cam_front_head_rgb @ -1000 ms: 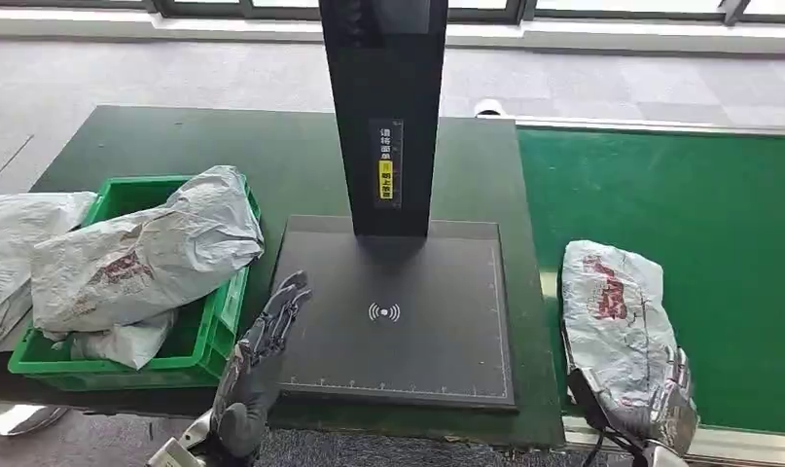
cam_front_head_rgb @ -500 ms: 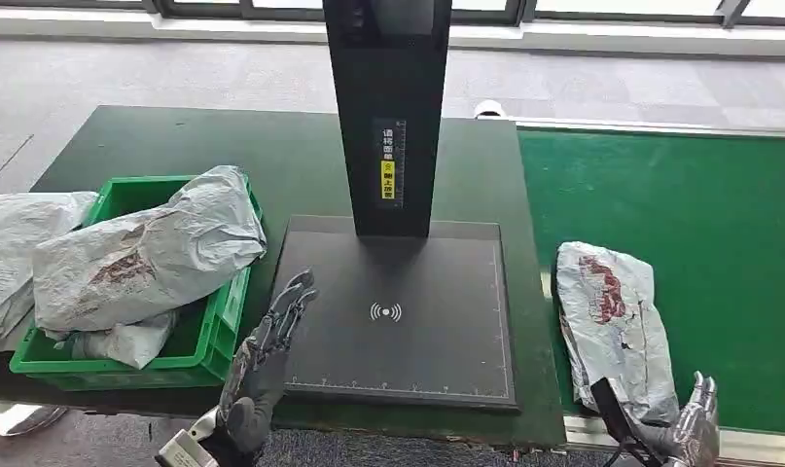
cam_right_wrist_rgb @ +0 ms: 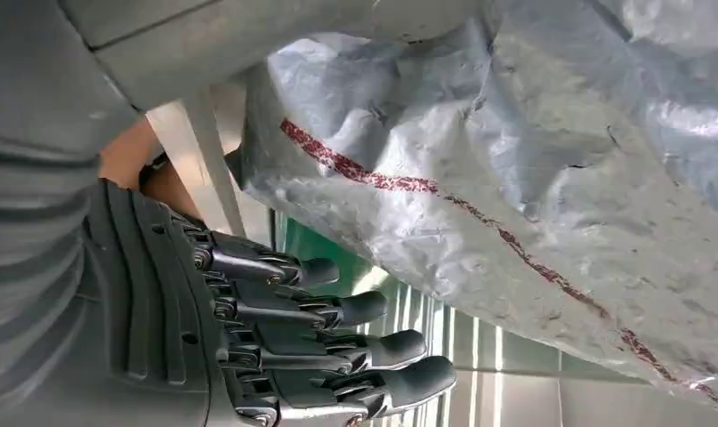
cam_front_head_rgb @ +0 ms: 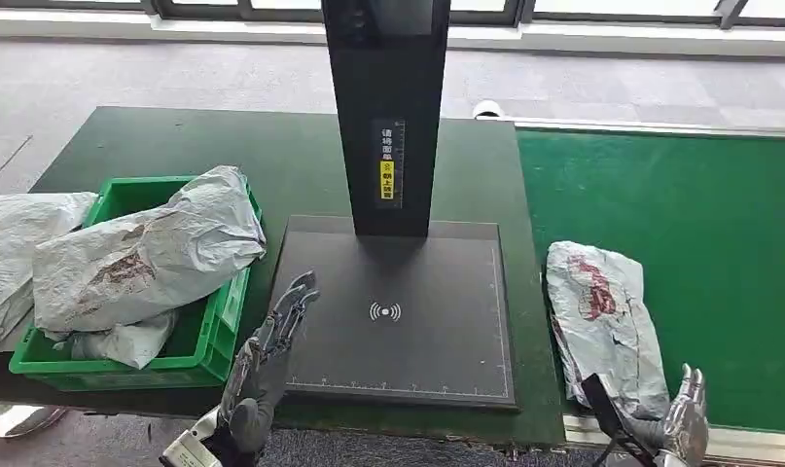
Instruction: Moved the parcel from conveyor to table for the left to box.
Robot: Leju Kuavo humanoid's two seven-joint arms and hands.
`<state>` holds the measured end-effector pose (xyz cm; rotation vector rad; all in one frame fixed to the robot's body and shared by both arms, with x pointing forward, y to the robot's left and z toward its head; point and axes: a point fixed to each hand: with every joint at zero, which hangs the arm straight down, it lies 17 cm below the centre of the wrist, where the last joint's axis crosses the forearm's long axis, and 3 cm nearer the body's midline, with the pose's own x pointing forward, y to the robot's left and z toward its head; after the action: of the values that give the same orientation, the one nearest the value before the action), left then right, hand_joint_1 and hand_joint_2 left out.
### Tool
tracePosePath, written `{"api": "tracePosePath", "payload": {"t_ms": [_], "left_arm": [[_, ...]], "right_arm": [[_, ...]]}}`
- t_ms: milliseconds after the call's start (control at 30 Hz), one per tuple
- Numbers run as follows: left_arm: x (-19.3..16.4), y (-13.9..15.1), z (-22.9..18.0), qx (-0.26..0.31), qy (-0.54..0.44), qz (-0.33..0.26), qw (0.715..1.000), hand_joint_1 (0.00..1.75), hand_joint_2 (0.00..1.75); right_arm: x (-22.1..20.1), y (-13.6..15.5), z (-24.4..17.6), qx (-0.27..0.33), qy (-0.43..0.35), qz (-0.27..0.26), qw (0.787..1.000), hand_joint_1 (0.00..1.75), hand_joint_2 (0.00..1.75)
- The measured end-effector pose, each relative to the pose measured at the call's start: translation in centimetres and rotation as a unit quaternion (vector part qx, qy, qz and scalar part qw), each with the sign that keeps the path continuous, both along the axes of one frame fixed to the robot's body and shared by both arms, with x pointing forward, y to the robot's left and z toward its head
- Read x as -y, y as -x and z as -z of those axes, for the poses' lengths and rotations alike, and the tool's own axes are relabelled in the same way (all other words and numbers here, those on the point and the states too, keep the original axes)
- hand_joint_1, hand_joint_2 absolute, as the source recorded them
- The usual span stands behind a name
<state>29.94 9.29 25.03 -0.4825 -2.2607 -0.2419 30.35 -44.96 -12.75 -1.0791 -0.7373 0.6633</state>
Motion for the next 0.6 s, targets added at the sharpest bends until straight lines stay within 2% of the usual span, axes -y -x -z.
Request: {"api": "tracePosePath", "payload": {"t_ms": [33, 200, 467, 600], "left_arm": [[0.0, 0.0, 0.0, 0.000, 0.000, 0.000, 1.000, 0.00, 0.00], [0.0, 0.0, 0.0, 0.000, 0.000, 0.000, 1.000, 0.00, 0.00], [0.0, 0.0, 0.1, -0.001, 0.000, 0.000, 1.000, 0.00, 0.00], [-0.1, 0.0, 0.2, -0.003, -0.001, -0.006, 1.000, 0.00, 0.00]], "right_arm": [[-0.3, -0.1, 0.3, -0.005, -0.006, -0.004, 1.000, 1.75, 1.75], [-2.7, -0.9, 1.0, -0.007, -0.037, -0.032, 0.999, 1.75, 1.75], [-3.6, -1.5, 0.4, 0.031, -0.062, -0.037, 0.997, 1.75, 1.75], [-3.7, -1.8, -1.0, 0.069, -0.056, -0.043, 0.995, 1.75, 1.75]]}}
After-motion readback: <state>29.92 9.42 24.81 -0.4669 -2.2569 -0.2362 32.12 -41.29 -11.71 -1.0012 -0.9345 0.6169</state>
